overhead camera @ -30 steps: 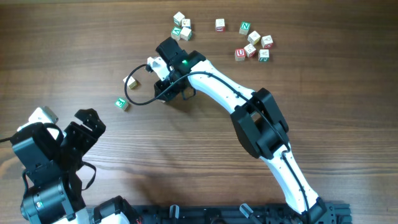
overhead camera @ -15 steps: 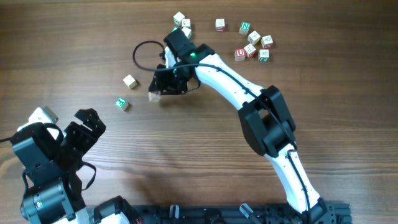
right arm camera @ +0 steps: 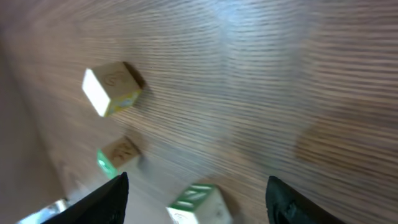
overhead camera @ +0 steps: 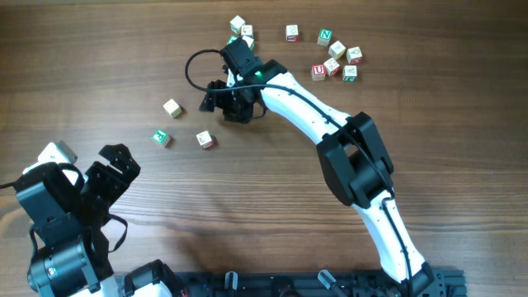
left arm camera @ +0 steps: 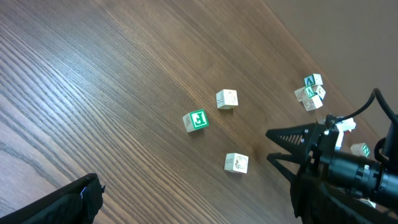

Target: Form a circle

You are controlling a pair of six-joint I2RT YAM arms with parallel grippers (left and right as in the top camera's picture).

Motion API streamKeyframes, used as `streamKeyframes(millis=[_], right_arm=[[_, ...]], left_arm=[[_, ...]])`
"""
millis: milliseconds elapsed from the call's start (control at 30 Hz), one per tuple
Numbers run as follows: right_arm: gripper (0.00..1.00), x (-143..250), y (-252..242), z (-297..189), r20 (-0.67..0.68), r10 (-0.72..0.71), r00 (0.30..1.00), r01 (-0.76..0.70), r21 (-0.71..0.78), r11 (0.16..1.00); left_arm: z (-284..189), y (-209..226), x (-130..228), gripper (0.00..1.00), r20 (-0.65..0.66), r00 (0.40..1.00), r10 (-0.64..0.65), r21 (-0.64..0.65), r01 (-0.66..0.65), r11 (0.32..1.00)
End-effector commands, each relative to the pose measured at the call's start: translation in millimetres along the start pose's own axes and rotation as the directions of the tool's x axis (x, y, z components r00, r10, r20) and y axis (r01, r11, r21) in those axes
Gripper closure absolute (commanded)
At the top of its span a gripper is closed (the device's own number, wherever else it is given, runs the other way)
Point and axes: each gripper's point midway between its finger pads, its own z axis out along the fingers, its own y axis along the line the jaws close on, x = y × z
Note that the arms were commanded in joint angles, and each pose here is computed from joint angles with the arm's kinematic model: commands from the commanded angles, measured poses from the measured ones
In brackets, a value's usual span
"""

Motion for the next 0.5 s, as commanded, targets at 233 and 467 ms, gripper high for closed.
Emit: streamKeyframes(millis=[233, 467], right_arm=[[0.29, -8, -65, -247, 0.369, 0.041, 0.929, -0.192, 0.383, 0.904], [0.29, 41, -122, -361, 0.566, 0.206, 0.798, -0.509, 0.451, 0.733]], left_arm=[[0, 1, -1, 0.0, 0.003, 1.0, 0.018, 0.0, -0.018, 1.0], [0, 1, -1, 0.0, 0.003, 1.0, 0.018, 0.0, -0.018, 1.0]])
